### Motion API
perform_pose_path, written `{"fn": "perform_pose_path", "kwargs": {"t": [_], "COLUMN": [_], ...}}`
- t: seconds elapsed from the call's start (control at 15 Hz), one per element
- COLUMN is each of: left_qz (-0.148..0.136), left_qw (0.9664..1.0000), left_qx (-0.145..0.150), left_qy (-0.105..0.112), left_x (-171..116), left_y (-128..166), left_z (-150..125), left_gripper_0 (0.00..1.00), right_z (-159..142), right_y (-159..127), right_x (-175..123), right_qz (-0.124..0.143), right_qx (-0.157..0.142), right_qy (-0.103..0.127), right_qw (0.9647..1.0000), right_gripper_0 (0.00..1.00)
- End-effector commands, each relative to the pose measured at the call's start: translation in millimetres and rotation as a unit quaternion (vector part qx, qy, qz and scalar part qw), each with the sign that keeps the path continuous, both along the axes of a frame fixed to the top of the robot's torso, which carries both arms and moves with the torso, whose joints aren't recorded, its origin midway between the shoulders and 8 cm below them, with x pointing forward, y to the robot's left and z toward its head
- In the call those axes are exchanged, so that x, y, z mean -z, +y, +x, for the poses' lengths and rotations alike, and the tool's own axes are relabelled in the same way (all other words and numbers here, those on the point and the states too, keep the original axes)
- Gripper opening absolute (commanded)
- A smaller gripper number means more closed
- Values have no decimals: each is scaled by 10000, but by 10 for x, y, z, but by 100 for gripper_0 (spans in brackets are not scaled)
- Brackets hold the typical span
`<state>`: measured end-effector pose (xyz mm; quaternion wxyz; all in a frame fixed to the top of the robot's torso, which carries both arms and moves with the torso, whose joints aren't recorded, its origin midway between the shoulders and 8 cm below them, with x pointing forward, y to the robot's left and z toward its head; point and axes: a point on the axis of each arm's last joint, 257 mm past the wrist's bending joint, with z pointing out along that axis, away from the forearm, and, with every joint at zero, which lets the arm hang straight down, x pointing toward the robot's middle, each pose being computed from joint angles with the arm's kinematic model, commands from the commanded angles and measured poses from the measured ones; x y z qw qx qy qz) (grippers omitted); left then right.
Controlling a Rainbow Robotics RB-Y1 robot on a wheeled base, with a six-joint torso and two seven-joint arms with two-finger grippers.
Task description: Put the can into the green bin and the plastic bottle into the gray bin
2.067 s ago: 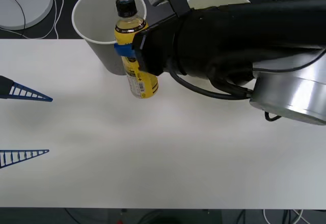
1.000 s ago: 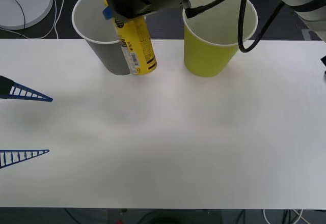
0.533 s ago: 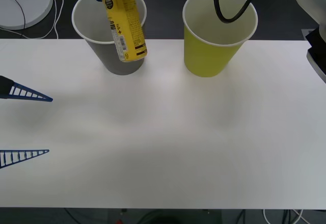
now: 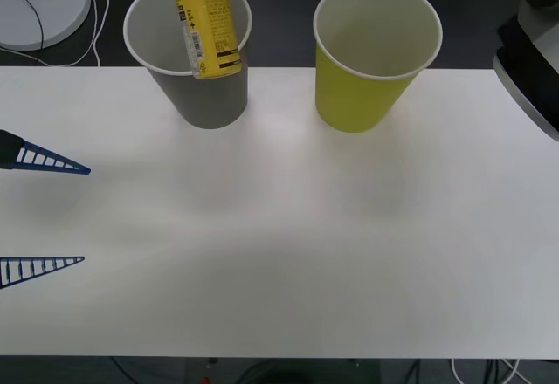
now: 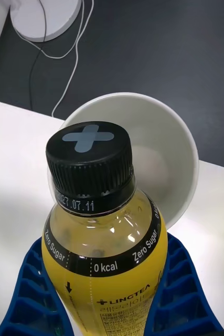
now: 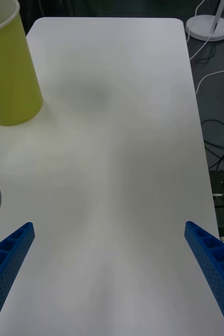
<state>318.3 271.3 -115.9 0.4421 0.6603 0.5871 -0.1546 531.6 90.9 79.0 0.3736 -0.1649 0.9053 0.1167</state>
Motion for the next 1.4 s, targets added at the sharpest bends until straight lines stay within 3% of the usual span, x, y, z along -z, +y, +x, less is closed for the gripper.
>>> {"fn": "perform_pose_path", "kwargs": {"t": [0.07,0.67,1.4], "left_qz": [0,0,0], "left_qw": [10000,10000,10000], "left_qx": [0,0,0], "left_qy": [0,0,0], "left_x": [0,0,0], "left_y": [0,0,0], "left_z": [0,0,0], "left_gripper_0": [100,100,100], "right_z": [73,351,477], "right_y": [72,336,527], "right_x": [-66,-96,-94], "right_qz": [70,196,269], "right_qx": [159,486,564], "right_qy": [25,-237,-544], "right_qw": [9998,9983,9966], "right_gripper_0": [0,0,0]}}
